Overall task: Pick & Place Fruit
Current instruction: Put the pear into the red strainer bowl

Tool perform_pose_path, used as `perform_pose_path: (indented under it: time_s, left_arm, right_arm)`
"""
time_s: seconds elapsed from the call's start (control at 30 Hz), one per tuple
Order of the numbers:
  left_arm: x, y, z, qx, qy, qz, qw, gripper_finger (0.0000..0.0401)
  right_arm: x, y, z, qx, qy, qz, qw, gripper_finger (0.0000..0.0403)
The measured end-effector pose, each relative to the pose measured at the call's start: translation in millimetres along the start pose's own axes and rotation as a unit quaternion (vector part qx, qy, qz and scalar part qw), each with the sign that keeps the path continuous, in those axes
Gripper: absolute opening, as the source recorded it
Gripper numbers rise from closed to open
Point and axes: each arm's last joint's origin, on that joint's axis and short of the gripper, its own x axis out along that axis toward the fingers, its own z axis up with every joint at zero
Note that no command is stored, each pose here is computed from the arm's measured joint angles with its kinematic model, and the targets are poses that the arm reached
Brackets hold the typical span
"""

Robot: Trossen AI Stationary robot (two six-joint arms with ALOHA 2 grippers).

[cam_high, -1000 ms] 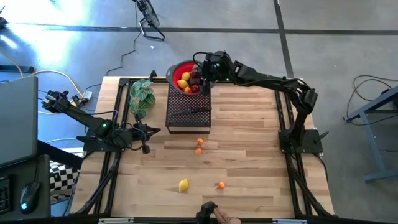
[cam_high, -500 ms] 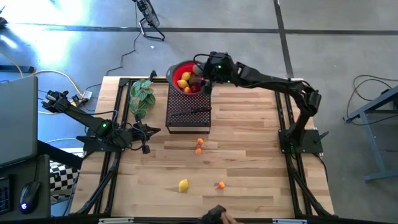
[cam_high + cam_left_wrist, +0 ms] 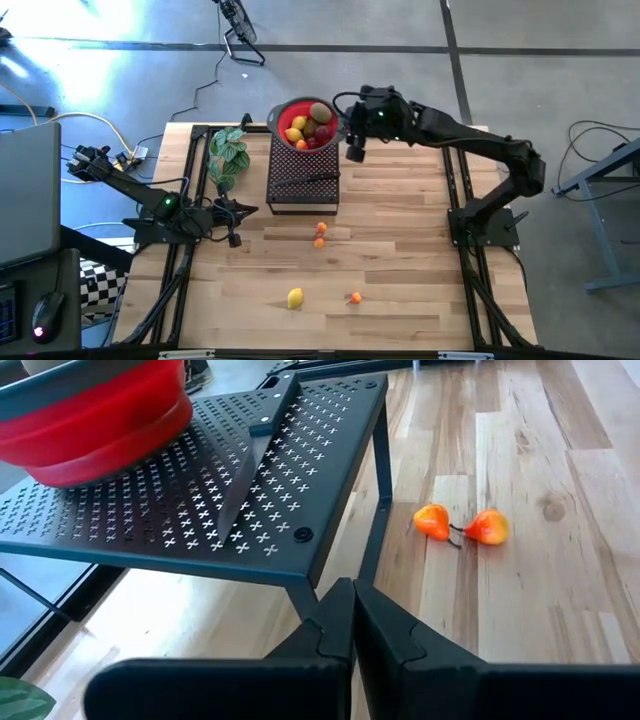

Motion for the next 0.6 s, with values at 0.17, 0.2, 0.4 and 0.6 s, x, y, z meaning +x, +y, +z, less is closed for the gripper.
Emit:
perform_pose_path:
  time_s: [0.17, 0.2, 0.4, 0.6]
  left_arm:
    - [0, 0, 0, 0.002, 0.0, 0.0, 1.0, 0.0003]
    - [0, 0, 0, 0.002, 0.0, 0.0, 1.0, 0.0003]
    - [0, 0, -1, 0.005, 0.003, 0.001, 1.0, 0.0003]
    - [0, 0, -1, 0.005, 0.004, -0.005, 1.0, 0.0003]
  right_arm:
    - [-17, 8, -5, 0.055, 0.039, 0.028, 0.997, 0.0127]
    - [-20, 10, -7, 0.067, 0.05, 0.032, 0.996, 0.0119]
    - [-25, 31, -11, 0.109, 0.096, 0.094, 0.985, 0.0082]
    - [-33, 70, -5, 0.117, 0.11, 0.173, 0.972, 0.0061]
